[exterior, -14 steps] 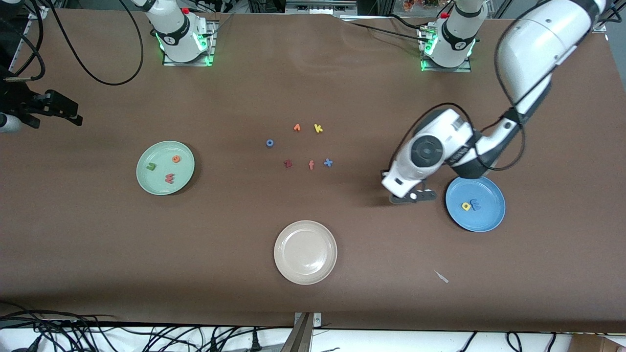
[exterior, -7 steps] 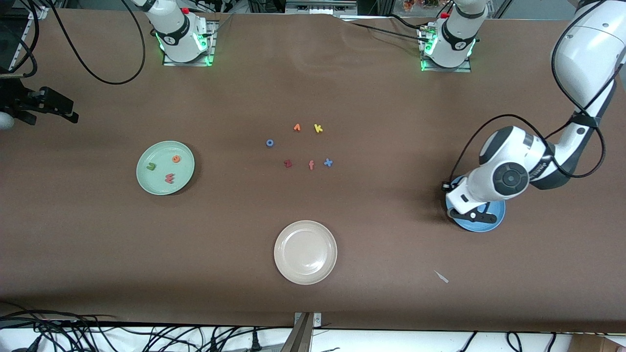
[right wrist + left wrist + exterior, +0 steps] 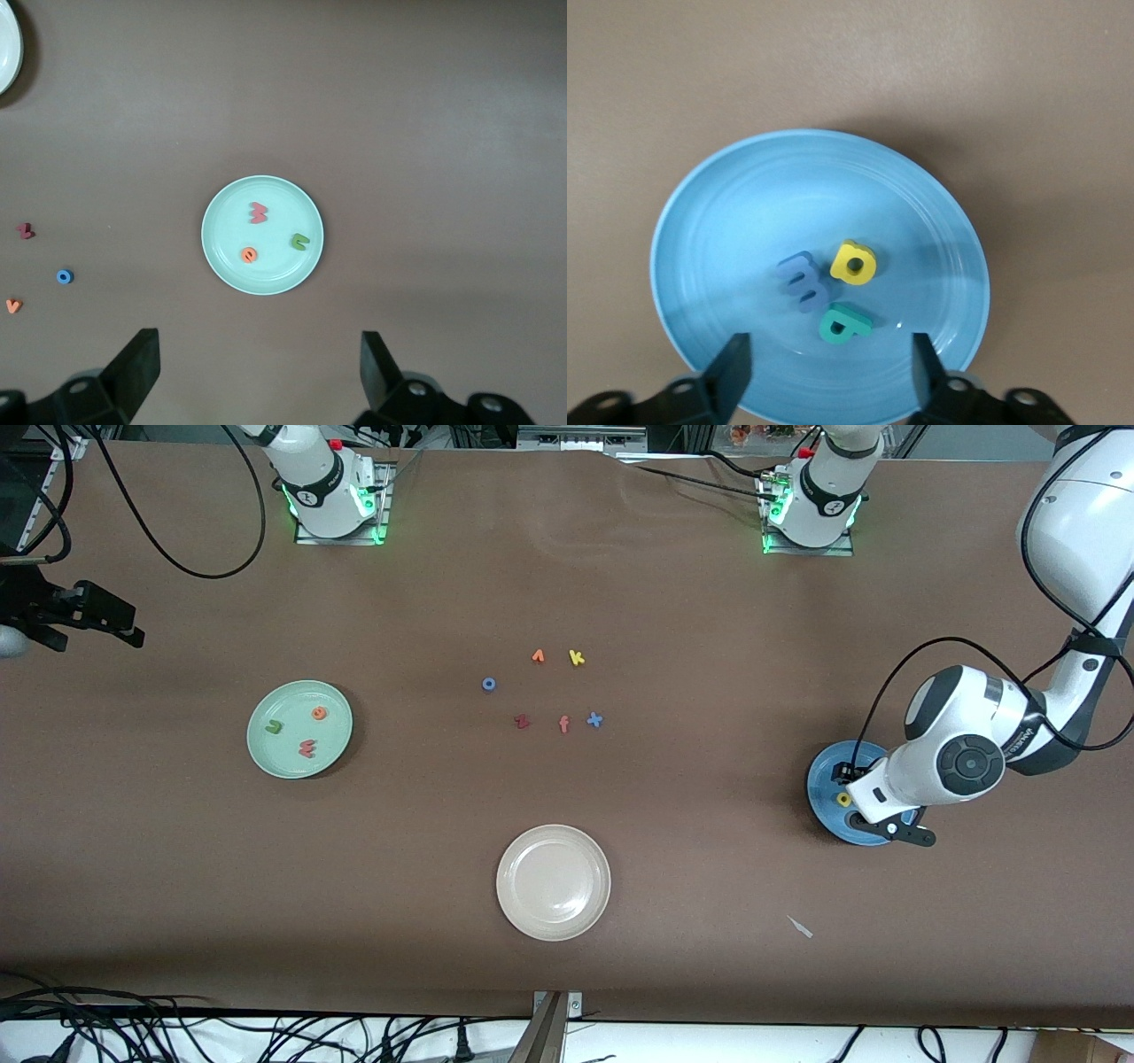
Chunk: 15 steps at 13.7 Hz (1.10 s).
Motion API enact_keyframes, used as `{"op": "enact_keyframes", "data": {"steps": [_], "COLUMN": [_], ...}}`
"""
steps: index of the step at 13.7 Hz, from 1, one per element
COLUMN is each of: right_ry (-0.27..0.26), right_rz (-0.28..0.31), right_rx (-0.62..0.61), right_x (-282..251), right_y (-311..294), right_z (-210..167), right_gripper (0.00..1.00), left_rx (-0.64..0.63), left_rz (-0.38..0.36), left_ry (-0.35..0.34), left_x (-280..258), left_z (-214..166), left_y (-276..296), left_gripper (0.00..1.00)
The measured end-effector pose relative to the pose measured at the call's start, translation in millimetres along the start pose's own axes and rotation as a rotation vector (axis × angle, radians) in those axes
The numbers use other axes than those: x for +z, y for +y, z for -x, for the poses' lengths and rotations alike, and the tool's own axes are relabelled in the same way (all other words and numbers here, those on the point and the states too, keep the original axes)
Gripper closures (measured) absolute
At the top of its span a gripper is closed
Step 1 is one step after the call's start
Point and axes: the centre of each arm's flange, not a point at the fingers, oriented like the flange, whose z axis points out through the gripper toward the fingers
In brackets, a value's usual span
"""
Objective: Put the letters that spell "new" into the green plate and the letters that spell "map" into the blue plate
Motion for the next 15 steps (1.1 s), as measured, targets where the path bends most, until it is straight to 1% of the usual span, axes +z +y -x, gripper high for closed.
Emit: {"op": "enact_keyframes", "data": {"steps": [1, 2, 5, 7, 9, 10, 12, 13, 15], "right_ry": [0.0, 0.0, -0.003, -0.007, -0.009, -0.01, -0.01, -0.01, -0.01], "right_rz": [0.0, 0.0, 0.0, -0.001, -0.001, -0.001, -0.001, -0.001, -0.001], "right_rx": [-0.001, -0.001, 0.001, 0.009, 0.009, 0.007, 0.002, -0.004, -0.021], "right_x": [0.0, 0.0, 0.5, 1.6, 2.8, 3.0, 3.2, 3.2, 3.3], "right_y": [-0.7, -0.7, 0.3, 4.8, 5.1, 3.9, 0.8, -2.2, -11.5], "right_z": [-0.1, -0.1, 0.2, 0.4, 0.0, -0.2, -0.5, -0.8, -1.7], "right_gripper": [0.0, 0.0, 0.0, 0.0, 0.0, 0.0, 0.0, 0.0, 0.0], "left_rx": [-0.006, -0.014, -0.037, -0.062, -0.104, -0.13, -0.174, -0.19, -0.242], "left_rz": [-0.001, -0.004, -0.008, 0.021, 0.066, 0.072, 0.037, 0.034, 0.06], "left_ry": [0.001, -0.003, -0.047, -0.068, -0.057, -0.055, -0.073, -0.07, -0.051], "left_x": [-0.9, -1.7, -16.7, -41.6, -70.3, -87.9, -121.1, -138.1, -166.5], "left_z": [0.3, 1.6, 7.2, 10.0, 15.7, 22.2, 38.3, 44.9, 55.6], "left_y": [-3.8, -8.6, -17.3, -17.0, -18.5, -21.0, -22.4, -18.9, -13.3], "left_gripper": [0.01, 0.0, 0.0, 0.0, 0.0, 0.0, 0.0, 0.0, 0.0]}}
